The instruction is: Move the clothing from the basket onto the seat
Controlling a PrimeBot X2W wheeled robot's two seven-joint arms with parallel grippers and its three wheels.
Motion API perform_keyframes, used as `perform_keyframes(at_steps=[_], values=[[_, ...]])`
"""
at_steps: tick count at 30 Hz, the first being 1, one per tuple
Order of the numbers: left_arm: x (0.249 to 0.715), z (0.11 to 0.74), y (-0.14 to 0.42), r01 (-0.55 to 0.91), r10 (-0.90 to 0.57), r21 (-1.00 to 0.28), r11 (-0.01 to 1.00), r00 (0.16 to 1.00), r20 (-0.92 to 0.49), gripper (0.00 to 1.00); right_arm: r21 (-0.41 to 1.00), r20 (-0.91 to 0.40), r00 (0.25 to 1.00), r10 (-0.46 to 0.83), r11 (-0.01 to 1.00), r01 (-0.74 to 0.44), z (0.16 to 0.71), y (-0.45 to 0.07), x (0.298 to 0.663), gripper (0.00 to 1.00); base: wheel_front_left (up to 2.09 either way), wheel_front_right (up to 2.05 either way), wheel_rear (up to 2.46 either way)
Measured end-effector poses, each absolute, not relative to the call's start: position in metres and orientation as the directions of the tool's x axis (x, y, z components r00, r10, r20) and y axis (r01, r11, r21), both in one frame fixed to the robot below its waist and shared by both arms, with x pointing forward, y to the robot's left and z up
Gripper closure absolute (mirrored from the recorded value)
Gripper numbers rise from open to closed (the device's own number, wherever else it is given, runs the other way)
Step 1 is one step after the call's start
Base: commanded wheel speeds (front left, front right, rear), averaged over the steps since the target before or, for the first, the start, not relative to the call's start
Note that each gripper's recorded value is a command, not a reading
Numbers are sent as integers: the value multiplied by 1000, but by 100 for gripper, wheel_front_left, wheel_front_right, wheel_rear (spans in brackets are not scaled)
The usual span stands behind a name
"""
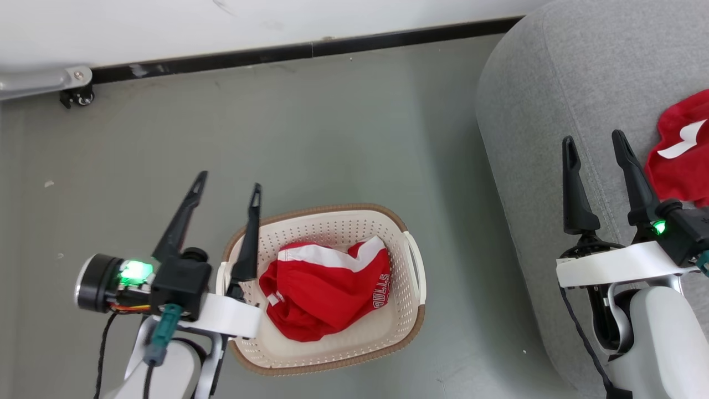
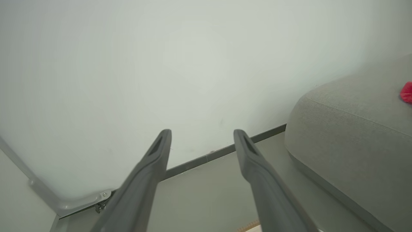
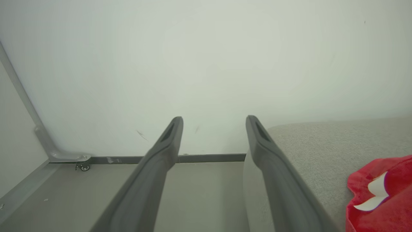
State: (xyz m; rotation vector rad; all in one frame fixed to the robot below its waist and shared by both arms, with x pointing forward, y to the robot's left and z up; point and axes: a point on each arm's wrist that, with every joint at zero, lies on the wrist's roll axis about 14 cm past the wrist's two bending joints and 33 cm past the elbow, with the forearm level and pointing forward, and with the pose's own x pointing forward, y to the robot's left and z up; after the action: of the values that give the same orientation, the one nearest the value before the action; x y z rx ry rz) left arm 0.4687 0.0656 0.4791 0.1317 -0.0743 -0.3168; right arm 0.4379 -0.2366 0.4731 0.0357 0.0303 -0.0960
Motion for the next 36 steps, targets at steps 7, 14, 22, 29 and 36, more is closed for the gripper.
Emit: perform_keyframes(at_steps=[7,14,22,29,36], values=[[465,491,102,170,-177,98,981,982,66,0,18,-8,996,-86,996,86,485,-234,431,0,0,0,0],[451,496,131,77,-81,68,995,995,55,0,16,15,996,-86,996,85,497,-233,422,0,0,0,0],[428,496,158,17,-19,71,997,999,34,0,16,16,996,-93,996,92,503,-234,403,0,0,0,0],[408,498,177,-30,28,70,997,999,24,0,22,-1,994,-108,994,108,503,-238,385,0,0,0,0],[391,505,186,-53,51,61,997,998,36,0,43,-13,995,-101,994,102,503,-234,369,0,0,0,0]])
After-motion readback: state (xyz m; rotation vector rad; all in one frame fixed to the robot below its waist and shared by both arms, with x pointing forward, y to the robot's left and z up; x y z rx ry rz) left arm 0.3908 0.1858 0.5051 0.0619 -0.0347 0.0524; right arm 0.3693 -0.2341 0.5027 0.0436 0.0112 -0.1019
